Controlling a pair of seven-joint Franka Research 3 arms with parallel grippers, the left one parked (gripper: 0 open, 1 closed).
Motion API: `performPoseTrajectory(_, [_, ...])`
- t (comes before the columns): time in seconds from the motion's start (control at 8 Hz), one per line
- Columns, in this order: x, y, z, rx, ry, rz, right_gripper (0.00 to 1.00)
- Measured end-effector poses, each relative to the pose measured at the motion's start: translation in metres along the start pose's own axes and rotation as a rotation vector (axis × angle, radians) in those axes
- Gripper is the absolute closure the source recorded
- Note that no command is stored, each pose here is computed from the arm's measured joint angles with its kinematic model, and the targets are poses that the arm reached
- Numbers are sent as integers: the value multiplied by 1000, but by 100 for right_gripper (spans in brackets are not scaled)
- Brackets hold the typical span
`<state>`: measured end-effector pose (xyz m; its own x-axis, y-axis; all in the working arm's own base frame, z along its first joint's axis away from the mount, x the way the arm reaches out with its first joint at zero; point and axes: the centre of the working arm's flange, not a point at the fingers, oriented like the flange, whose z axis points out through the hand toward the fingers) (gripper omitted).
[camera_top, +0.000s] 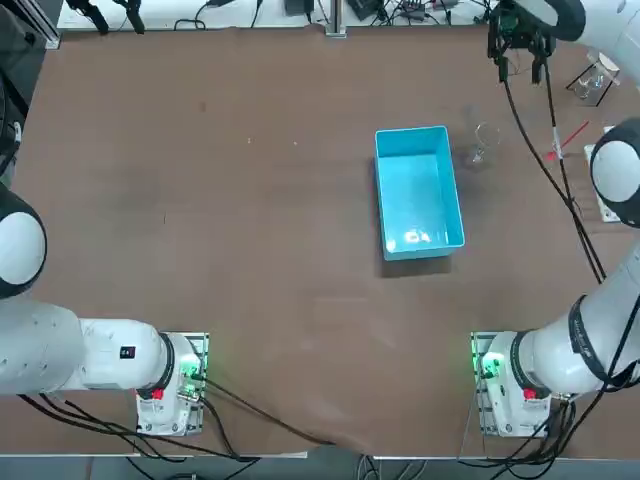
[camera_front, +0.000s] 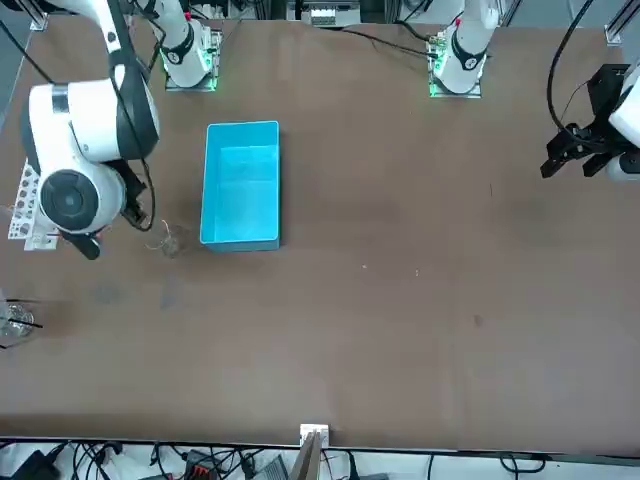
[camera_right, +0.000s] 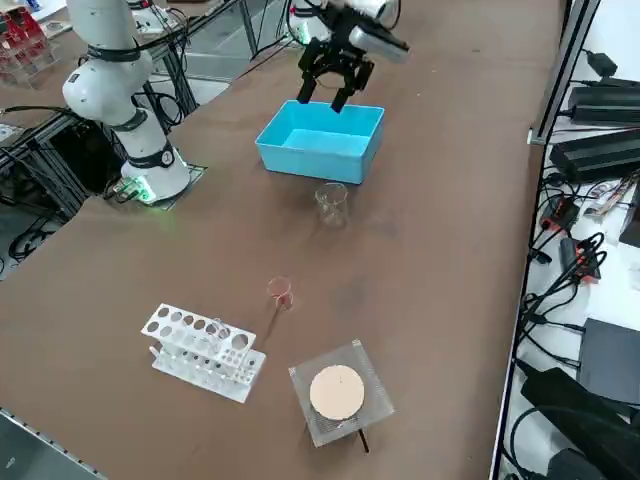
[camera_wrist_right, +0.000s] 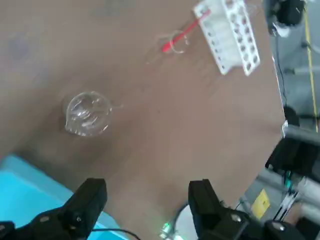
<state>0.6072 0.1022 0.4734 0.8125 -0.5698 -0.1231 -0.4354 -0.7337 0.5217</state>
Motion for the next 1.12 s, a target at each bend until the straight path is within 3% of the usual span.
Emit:
performPoseTrajectory(0.25, [-7, 31, -26, 109, -10, -235, 0])
performPoseTrajectory(0.75, [-15, 127, -49, 427, 42, -597, 0])
performPoseTrajectory(1.12, [-18, 166, -64, 535, 337, -718, 0])
